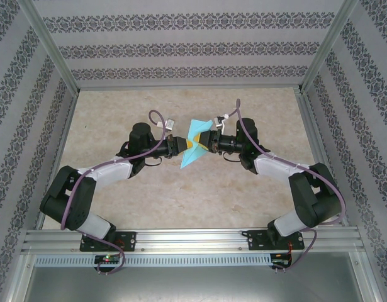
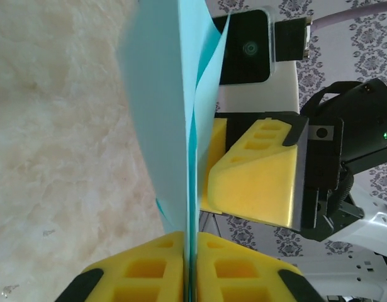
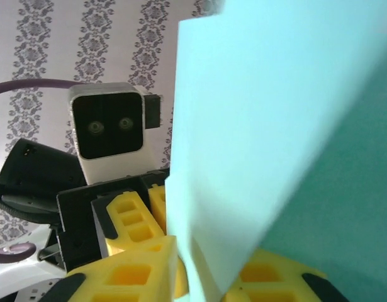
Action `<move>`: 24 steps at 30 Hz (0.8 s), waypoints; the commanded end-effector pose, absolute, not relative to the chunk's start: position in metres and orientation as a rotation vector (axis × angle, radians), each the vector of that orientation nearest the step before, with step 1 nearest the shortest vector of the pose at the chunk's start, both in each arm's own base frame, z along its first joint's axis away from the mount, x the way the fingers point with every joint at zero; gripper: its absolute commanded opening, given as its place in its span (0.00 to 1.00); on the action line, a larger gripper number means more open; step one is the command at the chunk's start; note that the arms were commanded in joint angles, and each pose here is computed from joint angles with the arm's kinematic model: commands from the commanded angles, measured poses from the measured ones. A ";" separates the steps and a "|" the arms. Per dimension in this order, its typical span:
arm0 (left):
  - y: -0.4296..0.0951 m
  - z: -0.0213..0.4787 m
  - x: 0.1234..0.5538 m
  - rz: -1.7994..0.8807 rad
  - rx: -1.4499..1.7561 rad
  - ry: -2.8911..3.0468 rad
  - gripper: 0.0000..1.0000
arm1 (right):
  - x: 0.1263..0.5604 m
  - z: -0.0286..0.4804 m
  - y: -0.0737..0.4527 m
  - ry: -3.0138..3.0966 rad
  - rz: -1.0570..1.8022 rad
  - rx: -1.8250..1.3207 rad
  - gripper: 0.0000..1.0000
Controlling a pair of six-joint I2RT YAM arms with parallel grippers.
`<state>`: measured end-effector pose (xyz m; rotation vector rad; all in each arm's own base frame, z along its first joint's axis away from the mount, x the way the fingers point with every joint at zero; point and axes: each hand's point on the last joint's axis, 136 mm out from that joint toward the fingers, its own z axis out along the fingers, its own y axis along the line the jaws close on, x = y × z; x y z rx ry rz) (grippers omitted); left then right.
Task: Fold a paper plane with a square sheet of paper (pick it up from the middle)
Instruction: Turn over the paper at the center of the table.
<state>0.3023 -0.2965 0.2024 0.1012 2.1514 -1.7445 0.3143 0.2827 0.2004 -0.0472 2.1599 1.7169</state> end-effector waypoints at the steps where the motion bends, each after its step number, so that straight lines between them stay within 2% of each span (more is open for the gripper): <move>1: -0.297 0.217 0.302 -1.681 0.149 2.128 0.09 | 0.319 0.206 0.268 2.188 1.576 -0.052 0.38; 5: -0.283 0.192 0.305 -1.456 0.137 2.273 0.09 | 0.322 0.186 0.238 2.287 1.293 0.023 0.59; 10: -0.251 0.158 0.310 -0.926 0.158 2.501 0.11 | 0.318 0.168 0.199 2.354 0.988 0.134 0.84; 12: -0.237 0.153 0.311 -0.649 0.195 2.557 0.11 | 0.316 0.165 0.186 2.350 0.900 0.161 0.98; 20: -0.189 0.157 0.317 0.208 0.219 2.560 0.12 | 0.310 0.156 0.144 2.301 0.679 0.294 0.98; 24: -0.189 0.152 0.321 0.458 0.248 2.526 0.13 | 0.306 0.144 0.125 2.324 0.574 0.373 0.98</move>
